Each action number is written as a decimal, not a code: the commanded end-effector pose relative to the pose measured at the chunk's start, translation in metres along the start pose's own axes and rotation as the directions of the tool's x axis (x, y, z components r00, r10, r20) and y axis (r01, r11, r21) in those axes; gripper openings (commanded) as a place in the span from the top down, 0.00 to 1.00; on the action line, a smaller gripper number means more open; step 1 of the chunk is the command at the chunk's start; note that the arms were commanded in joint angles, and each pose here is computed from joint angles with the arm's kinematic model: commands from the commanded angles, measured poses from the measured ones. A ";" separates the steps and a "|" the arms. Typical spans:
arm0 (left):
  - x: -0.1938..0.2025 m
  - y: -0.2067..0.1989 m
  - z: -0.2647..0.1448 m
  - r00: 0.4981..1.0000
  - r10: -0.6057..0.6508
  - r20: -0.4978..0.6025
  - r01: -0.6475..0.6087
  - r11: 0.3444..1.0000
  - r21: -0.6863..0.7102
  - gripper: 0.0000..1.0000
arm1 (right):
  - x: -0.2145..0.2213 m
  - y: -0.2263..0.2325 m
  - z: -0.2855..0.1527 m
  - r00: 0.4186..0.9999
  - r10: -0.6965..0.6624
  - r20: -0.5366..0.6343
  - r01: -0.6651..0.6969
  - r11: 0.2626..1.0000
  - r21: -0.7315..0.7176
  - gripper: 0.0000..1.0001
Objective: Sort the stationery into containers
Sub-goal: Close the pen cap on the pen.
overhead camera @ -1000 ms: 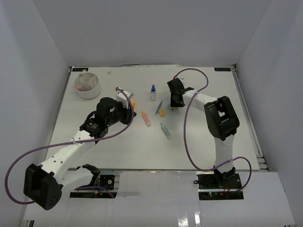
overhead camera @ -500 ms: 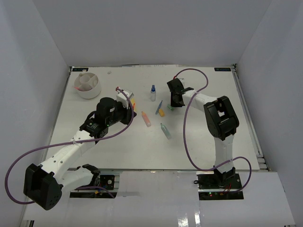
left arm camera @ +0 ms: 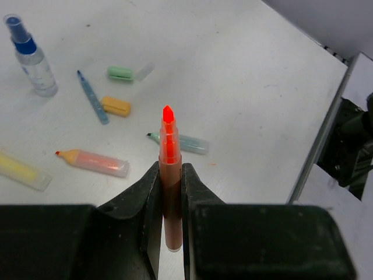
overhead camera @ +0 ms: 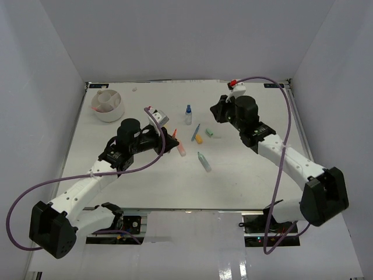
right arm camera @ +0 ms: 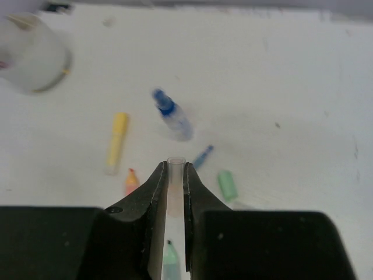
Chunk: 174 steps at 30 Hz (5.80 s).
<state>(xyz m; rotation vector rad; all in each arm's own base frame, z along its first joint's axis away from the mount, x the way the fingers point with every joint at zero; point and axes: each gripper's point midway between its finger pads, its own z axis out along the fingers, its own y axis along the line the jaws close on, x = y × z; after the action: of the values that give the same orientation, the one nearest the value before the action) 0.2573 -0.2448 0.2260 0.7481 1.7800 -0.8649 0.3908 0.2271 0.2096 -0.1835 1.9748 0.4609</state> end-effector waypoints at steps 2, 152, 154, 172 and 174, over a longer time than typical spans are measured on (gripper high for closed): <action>-0.029 -0.029 0.002 0.997 0.031 0.064 -0.041 0.984 0.176 1.00 | -0.072 0.074 -0.051 0.947 -0.016 0.321 0.130 0.932 -0.338 0.92; -0.036 -0.041 -0.023 0.965 0.084 0.249 -0.125 0.980 0.156 1.00 | -0.068 0.167 -0.142 0.958 0.244 0.153 -0.101 0.781 -0.616 0.92; -0.035 -0.041 -0.023 0.966 0.082 0.246 -0.124 0.979 0.161 1.00 | -0.071 0.161 -0.139 0.958 0.255 0.132 -0.136 0.808 -0.574 0.92; -0.034 -0.055 -0.025 0.967 0.079 0.242 -0.138 0.961 0.241 1.00 | -0.078 0.191 -0.148 0.933 0.282 0.221 -0.025 0.667 -0.744 0.92; -0.035 -0.055 -0.025 0.966 0.081 0.246 -0.141 0.960 0.241 1.00 | -0.080 0.196 -0.152 0.923 0.291 0.253 0.010 0.636 -0.771 0.92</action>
<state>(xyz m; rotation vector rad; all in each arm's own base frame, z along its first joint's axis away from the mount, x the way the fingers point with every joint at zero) 0.2142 -0.2567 0.2550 0.8457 1.4913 -1.0611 0.2451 0.3349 0.3479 -0.3683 1.5447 1.2708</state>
